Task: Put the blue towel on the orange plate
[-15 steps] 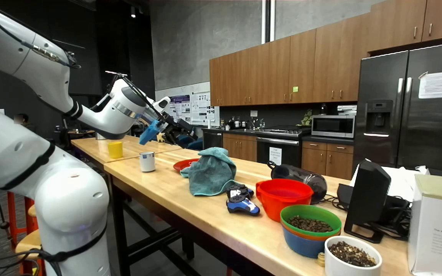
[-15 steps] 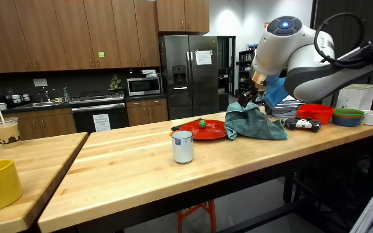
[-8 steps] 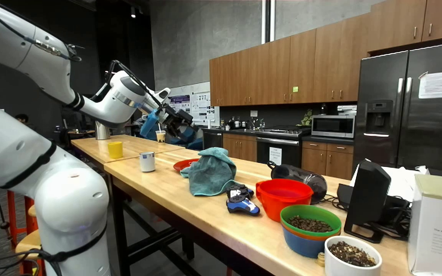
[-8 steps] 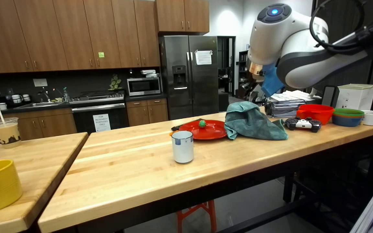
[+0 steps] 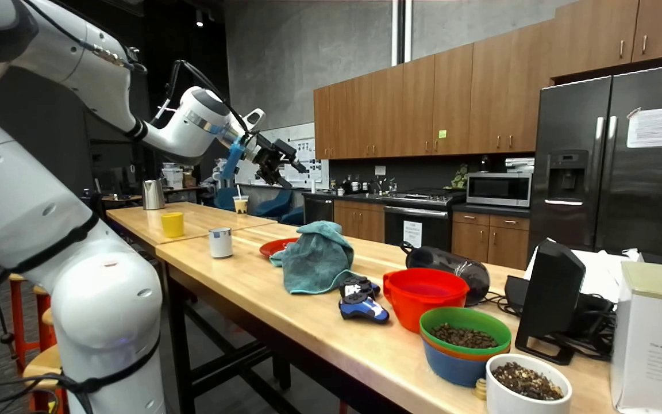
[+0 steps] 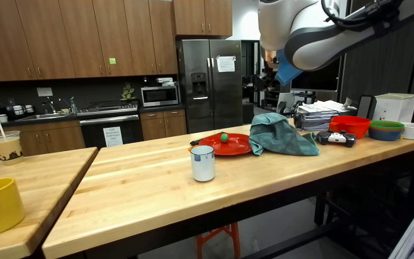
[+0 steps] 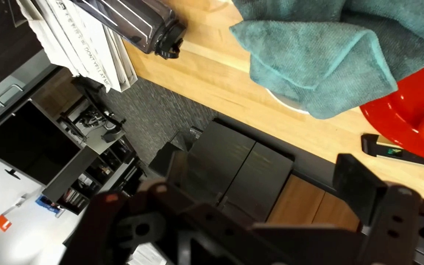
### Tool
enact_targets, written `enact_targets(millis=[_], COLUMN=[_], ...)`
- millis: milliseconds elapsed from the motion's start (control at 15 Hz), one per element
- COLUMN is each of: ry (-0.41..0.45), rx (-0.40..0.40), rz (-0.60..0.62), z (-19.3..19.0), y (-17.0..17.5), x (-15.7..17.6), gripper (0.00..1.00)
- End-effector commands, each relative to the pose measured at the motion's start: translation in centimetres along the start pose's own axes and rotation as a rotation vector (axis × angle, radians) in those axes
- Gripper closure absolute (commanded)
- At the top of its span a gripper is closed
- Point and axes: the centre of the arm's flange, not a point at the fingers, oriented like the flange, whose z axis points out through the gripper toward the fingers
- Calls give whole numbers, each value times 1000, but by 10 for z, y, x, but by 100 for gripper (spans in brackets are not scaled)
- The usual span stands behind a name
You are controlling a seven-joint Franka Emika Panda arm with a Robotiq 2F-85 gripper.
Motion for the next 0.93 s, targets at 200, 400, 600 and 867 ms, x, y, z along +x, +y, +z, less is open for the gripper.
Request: enact_targets(millis=[200,400,600,867], ry=[-40,-14,-3,-13], rx=[-36,-49,-61,-96], rz=[9,8,1,-41], z=[27,36,42,54], y=[-49,-62,-66,-67], x=[-27,-38,-42,-53], gripper=[0,0,0,0])
